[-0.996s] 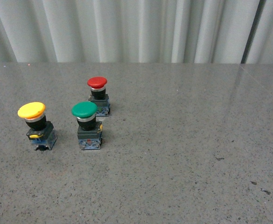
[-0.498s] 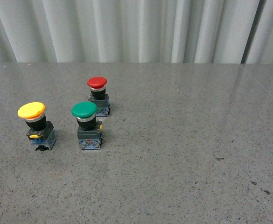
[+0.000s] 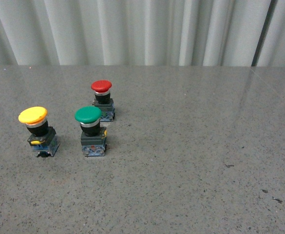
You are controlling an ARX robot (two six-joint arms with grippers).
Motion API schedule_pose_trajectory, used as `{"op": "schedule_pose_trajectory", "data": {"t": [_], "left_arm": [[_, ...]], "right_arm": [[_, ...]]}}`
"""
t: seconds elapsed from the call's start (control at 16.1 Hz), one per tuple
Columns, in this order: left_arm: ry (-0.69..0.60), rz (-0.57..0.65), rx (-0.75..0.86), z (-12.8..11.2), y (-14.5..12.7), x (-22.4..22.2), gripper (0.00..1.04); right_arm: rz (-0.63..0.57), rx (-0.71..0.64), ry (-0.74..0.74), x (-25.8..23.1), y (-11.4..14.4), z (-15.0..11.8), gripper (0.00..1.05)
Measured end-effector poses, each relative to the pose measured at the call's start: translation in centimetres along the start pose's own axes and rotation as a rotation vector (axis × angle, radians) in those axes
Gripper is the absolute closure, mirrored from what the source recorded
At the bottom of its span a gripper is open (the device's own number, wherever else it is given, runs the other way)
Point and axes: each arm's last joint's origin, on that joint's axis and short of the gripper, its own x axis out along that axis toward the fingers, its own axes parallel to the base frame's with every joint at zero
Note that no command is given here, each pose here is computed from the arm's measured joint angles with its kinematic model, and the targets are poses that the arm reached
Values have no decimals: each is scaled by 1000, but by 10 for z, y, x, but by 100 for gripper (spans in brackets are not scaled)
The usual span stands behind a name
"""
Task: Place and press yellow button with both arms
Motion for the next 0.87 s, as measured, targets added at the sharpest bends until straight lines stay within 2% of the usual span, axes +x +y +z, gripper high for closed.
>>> {"op": "schedule_pose_trajectory", "data": {"t": [0.25, 0.31, 0.37, 0.5, 0.62, 0.75, 0.87], "left_arm": [[0, 0, 0, 0, 0, 0, 7], [69, 70, 18, -1, -1, 1, 7], [115, 161, 59, 7, -4, 10, 7], [40, 236, 92, 43, -5, 30, 7], [4, 185, 99, 67, -9, 59, 7], [121, 105, 104, 70, -15, 97, 7], [278, 54, 85, 56, -19, 135, 7]], "right_arm": [[0, 0, 0, 0, 0, 0, 7], [0, 0, 0, 0, 0, 0, 7], [0, 0, 1, 0, 0, 0, 7], [0, 0, 1, 0, 0, 0, 7], [0, 0, 0, 0, 0, 0, 7], [0, 0, 0, 0, 0, 0, 7], [0, 0, 0, 0, 0, 0, 7]]}}
